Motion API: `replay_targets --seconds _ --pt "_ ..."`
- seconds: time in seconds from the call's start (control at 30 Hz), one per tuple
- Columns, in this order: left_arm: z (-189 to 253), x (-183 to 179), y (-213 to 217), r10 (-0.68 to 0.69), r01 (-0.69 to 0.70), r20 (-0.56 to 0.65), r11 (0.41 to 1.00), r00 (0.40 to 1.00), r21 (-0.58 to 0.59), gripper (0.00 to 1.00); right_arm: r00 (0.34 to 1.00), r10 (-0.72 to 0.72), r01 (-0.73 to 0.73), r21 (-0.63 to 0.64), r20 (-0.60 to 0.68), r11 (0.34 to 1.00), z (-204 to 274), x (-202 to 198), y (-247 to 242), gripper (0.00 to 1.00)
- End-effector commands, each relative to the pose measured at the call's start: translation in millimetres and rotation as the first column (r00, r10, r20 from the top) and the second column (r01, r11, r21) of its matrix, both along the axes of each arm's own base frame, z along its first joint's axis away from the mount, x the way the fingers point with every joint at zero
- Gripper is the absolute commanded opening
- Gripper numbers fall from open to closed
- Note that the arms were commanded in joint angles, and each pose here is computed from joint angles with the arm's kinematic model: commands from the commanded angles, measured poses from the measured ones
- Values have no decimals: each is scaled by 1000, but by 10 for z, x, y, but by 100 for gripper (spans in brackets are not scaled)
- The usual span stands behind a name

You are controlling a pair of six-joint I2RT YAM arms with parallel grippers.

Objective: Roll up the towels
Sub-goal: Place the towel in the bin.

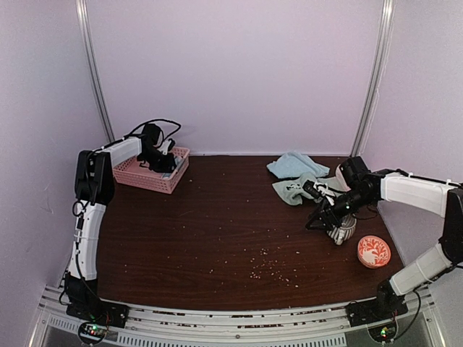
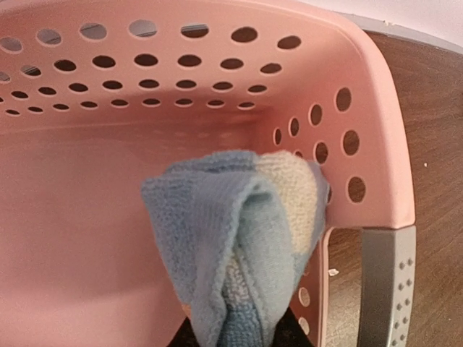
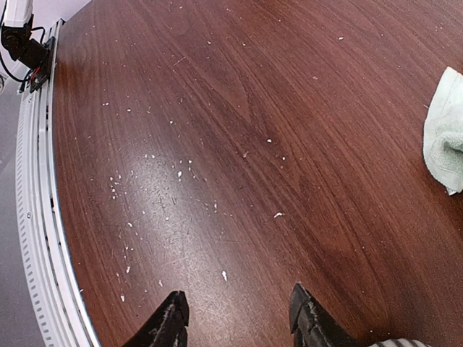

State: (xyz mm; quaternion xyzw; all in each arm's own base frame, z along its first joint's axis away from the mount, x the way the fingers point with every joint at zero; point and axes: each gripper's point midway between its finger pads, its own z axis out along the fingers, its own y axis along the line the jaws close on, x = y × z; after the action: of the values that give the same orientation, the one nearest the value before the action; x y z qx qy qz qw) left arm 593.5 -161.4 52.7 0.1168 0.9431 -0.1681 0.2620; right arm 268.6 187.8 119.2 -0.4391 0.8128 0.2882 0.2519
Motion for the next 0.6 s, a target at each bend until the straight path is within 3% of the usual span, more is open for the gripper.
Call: replay_targets --seconds 0.0,0.1,0.27,0.57 --pt "-87 26 -116 -58 58 -3 992 998 -115 23 1000 1 -1 -17 1 1000 -7 21 -19 49" --pt "-134 41 -27 -41 38 -18 990 999 -134 32 1000 2 -2 -18 2 1000 -6 19 -22 49" --pt "-113 64 84 -22 23 6 997 1000 -69 48 1000 3 -3 -19 -3 1000 -20 16 -21 49" --pt "186 95 191 -1 2 92 1000 996 -18 58 1000 9 -9 -25 -19 1000 -58 17 -18 49"
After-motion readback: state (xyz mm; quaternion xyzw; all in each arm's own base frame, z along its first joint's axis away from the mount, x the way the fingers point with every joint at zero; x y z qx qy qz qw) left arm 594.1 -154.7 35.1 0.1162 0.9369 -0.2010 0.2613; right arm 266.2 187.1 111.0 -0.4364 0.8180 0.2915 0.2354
